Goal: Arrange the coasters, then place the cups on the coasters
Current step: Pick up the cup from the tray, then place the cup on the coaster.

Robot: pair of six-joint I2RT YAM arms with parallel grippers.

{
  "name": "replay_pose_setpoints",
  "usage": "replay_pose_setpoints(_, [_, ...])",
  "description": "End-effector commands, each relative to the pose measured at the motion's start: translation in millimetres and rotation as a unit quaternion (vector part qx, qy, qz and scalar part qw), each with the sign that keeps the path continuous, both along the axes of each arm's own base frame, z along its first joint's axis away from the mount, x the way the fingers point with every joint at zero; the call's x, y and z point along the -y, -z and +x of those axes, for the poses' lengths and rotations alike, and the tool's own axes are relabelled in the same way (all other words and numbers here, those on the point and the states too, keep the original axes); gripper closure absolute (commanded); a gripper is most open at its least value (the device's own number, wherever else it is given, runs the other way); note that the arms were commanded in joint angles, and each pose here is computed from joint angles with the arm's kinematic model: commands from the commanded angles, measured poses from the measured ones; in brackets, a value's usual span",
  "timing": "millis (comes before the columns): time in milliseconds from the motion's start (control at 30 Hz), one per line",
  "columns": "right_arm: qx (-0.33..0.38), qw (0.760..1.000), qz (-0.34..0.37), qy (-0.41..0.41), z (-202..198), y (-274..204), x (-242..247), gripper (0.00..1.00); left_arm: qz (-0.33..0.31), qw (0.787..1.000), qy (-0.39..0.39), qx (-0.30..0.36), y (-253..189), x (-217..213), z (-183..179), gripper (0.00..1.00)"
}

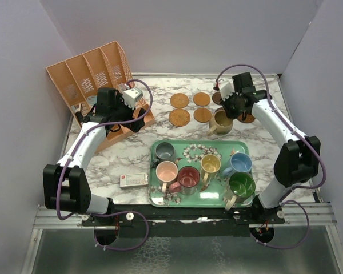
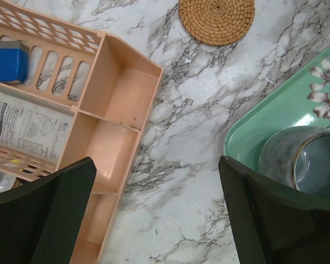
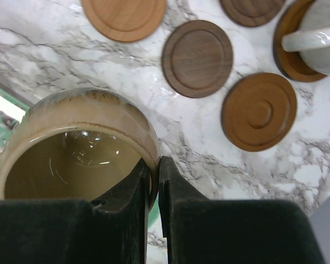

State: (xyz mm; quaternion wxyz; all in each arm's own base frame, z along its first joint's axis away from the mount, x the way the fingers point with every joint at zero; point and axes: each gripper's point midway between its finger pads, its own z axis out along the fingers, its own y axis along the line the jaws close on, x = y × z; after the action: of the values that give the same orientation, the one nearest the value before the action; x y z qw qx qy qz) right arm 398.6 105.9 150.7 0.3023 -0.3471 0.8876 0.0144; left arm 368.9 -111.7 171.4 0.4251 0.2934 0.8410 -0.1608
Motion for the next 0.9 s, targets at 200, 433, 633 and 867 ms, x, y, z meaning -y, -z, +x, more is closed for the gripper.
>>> replay_pose_setpoints(200, [0.064, 0.995, -0.037, 0.062, 54.0, -31.4, 82.5, 0.99, -0.011, 1.000, -0.006, 0.004, -4.5, 0.6, 3.9, 0.01])
replay_pose_setpoints(433, [0.080, 0.990, -0.071, 0.097, 92.2, -28.2, 136.5, 0.99, -0.013, 1.000, -0.002, 0.002, -3.5, 2.2, 3.3, 0.01])
replay_pose_setpoints(633, [0.083, 0.987, -0.088, 0.104, 120.1, -17.5, 156.8, 0.99, -0.012, 1.000, -0.003, 0.003, -3.0, 1.6, 2.9, 0.01])
replay_pose_setpoints(867, [0.077, 0.988, -0.100, 0.083, 143.8, -8.1, 167.3, 0.99, -0.009, 1.000, -0.001, 0.002, -1.2, 1.0, 2.1, 0.01])
